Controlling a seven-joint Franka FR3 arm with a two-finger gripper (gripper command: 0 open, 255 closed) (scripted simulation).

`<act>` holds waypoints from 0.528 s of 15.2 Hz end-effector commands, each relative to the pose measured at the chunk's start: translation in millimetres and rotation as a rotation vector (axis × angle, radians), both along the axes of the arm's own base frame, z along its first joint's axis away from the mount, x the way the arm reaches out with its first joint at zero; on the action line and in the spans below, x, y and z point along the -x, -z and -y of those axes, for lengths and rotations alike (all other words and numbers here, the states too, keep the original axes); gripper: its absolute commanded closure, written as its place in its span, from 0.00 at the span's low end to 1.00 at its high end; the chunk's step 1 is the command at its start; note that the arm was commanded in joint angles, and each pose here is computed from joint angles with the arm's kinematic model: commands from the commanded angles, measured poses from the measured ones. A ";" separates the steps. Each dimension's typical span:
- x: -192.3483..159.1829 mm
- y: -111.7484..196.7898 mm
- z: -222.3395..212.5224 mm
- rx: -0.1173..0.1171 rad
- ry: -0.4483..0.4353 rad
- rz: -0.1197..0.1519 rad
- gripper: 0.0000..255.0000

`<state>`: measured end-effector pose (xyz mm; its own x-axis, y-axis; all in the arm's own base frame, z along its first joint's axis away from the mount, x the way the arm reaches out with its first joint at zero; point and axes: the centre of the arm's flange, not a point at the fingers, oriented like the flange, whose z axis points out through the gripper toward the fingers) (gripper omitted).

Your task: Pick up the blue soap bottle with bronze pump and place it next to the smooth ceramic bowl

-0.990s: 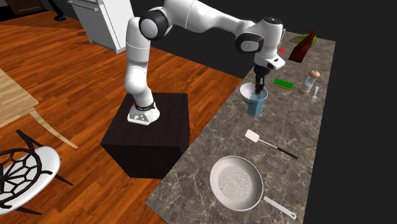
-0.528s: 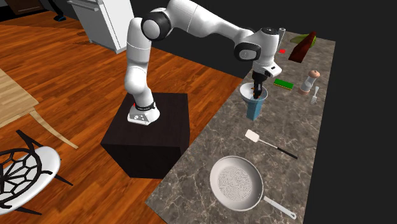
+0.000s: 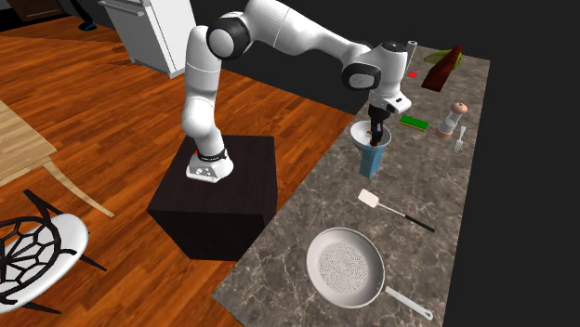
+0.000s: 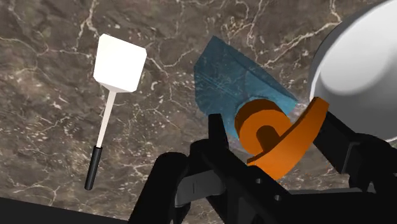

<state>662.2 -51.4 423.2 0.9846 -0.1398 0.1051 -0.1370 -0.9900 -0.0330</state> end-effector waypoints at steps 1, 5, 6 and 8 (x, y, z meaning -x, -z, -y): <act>0.0 -0.1 0.0 0.000 0.000 0.000 0.00; 0.0 -0.2 0.0 0.000 0.000 0.000 0.00; 1.4 -13.3 0.2 0.000 0.000 0.000 0.00; 4.3 -39.5 0.7 0.000 0.000 0.000 0.00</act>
<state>660.8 -52.4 452.3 0.9845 -0.1393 0.1065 -0.1366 -0.9901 -0.0330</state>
